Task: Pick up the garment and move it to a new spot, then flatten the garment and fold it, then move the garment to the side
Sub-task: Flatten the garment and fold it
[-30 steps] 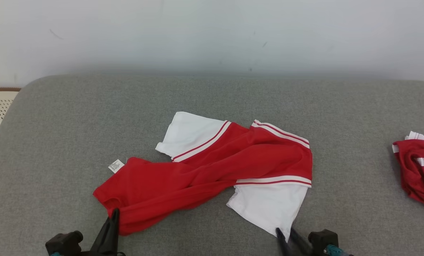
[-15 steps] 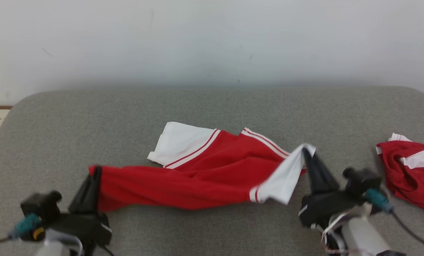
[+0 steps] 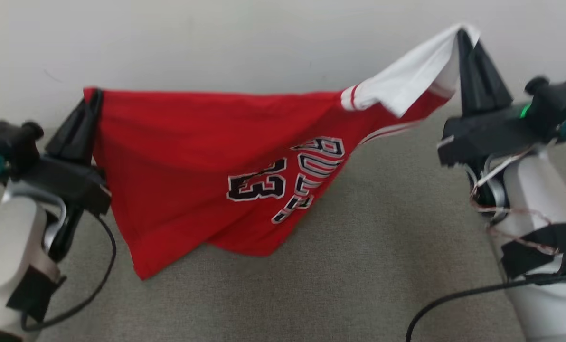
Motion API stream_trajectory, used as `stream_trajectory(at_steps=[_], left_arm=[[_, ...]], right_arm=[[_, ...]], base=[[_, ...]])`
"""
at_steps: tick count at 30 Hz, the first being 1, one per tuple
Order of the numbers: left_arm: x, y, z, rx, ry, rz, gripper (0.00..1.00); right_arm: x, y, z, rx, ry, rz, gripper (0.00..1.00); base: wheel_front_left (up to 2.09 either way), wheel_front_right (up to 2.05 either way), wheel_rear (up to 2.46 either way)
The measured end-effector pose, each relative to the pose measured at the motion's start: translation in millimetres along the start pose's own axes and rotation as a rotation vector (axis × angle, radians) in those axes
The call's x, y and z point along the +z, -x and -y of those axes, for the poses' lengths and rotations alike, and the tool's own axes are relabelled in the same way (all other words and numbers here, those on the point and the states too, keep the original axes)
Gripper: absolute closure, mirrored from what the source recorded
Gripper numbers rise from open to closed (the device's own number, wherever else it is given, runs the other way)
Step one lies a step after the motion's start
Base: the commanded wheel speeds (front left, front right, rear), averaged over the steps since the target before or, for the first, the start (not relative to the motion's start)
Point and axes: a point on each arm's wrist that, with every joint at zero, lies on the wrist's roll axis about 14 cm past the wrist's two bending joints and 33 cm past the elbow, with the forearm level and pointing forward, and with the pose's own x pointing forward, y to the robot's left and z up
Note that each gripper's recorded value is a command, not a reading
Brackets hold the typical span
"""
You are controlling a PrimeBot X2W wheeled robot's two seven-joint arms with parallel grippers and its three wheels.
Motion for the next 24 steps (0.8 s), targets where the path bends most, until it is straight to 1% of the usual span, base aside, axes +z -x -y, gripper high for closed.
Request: stream_trajectory(at_steps=[1, 2, 3, 4, 6, 7, 8, 10, 17, 18, 21, 24], left_arm=[[6, -7, 1, -0.009, -0.01, 0.012, 1.0], [6, -7, 1, -0.009, -0.01, 0.012, 1.0], [13, -18, 2, -0.029, -0.033, 0.025, 1.0], [16, -23, 2, -0.035, -0.041, 0.029, 1.0], [17, -28, 2, -0.039, -0.046, 0.031, 1.0], [21, -39, -2, -0.042, -0.052, 0.039, 1.0], [21, -39, -2, -0.042, -0.052, 0.039, 1.0], [25, -52, -6, -0.047, -0.072, 0.048, 1.0], [23, -99, -8, -0.079, -0.12, 0.073, 1.0], [24, -106, -7, -0.09, -0.144, 0.085, 1.0], [27, -128, -6, -0.104, -0.168, 0.128, 1.0], [21, -146, -6, -0.109, -0.204, 0.153, 1.0]], right_arm=[[8, -6, 3, 0.002, 0.016, 0.02, 1.0], [8, -6, 3, 0.002, 0.016, 0.02, 1.0], [20, -18, 9, 0.007, 0.044, 0.051, 1.0], [25, -23, 11, 0.011, 0.061, 0.061, 1.0], [28, -29, 12, 0.015, 0.073, 0.068, 1.0], [34, -40, 14, 0.029, 0.101, 0.082, 1.0], [34, -40, 14, 0.029, 0.101, 0.082, 1.0], [38, -53, 18, 0.039, 0.137, 0.09, 1.0], [32, -96, 38, 0.042, 0.229, 0.098, 1.0], [29, -103, 41, 0.043, 0.246, 0.097, 1.0], [17, -121, 52, 0.038, 0.298, 0.084, 1.0], [5, -139, 67, 0.022, 0.357, 0.071, 1.0]], base=[[0.0, 0.0, 0.0], [0.0, 0.0, 0.0], [0.0, 0.0, 0.0], [0.0, 0.0, 0.0], [0.0, 0.0, 0.0], [0.0, 0.0, 0.0], [0.0, 0.0, 0.0], [0.0, 0.0, 0.0], [0.0, 0.0, 0.0], [0.0, 0.0, 0.0], [0.0, 0.0, 0.0], [0.0, 0.0, 0.0]])
